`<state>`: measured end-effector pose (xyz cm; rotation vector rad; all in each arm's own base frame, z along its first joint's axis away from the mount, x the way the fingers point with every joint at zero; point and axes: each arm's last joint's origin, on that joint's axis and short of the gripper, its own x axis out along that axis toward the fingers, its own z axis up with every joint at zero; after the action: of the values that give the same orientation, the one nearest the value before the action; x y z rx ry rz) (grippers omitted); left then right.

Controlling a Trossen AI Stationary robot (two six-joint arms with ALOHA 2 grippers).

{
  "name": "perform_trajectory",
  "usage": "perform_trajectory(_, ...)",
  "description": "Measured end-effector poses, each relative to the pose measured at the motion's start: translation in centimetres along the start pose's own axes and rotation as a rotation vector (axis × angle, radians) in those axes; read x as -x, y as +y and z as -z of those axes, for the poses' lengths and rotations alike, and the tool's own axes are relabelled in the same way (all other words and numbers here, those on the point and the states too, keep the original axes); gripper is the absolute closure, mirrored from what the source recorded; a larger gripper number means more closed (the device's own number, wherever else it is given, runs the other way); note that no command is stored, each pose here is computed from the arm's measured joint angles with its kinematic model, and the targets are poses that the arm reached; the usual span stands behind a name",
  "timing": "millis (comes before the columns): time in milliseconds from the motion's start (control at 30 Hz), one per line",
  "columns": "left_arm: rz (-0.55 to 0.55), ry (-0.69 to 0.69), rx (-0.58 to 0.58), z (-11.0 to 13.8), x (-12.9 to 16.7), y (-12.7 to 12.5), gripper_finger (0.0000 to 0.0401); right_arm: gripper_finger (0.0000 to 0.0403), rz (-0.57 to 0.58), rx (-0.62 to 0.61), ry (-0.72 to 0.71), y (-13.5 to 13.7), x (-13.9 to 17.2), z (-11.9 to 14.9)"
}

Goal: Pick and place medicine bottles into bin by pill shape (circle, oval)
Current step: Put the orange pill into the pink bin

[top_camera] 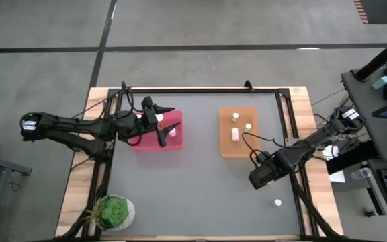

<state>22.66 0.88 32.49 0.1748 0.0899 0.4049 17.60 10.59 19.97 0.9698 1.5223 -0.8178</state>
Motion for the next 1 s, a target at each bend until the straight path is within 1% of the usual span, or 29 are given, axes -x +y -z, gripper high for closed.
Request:
perform_trajectory(300, 0.000, 0.000, 0.000, 0.0, 0.0, 0.0, 0.0141, 0.0139, 0.015, -0.005, -0.001, -0.4, -0.9, -0.2)
perform_trajectory(600, 0.000, 0.000, 0.000, 0.0, 0.0, 0.0, 0.0141, 0.0200, 0.002, -0.011, 0.000, -0.3, -1.0, -0.2)
perform_trajectory(767, 0.000, 0.000, 0.000, 0.0, 0.0, 0.0, 0.0141, 0.0197, -0.008, -0.013, 0.001, -0.2, -1.0, -0.2)
perform_trajectory(867, 0.000, 0.000, 0.000, 0.0, 0.0, 0.0, 0.0141, 0.0195, -0.047, 0.001, -0.001, 0.2, -0.3, -0.1)
perform_trajectory(1000, 0.000, 0.000, 0.000, 0.0, 0.0, 0.0, 0.0141, 0.0194, -0.188, 0.061, -0.068, 1.6, 1.6, -0.2)
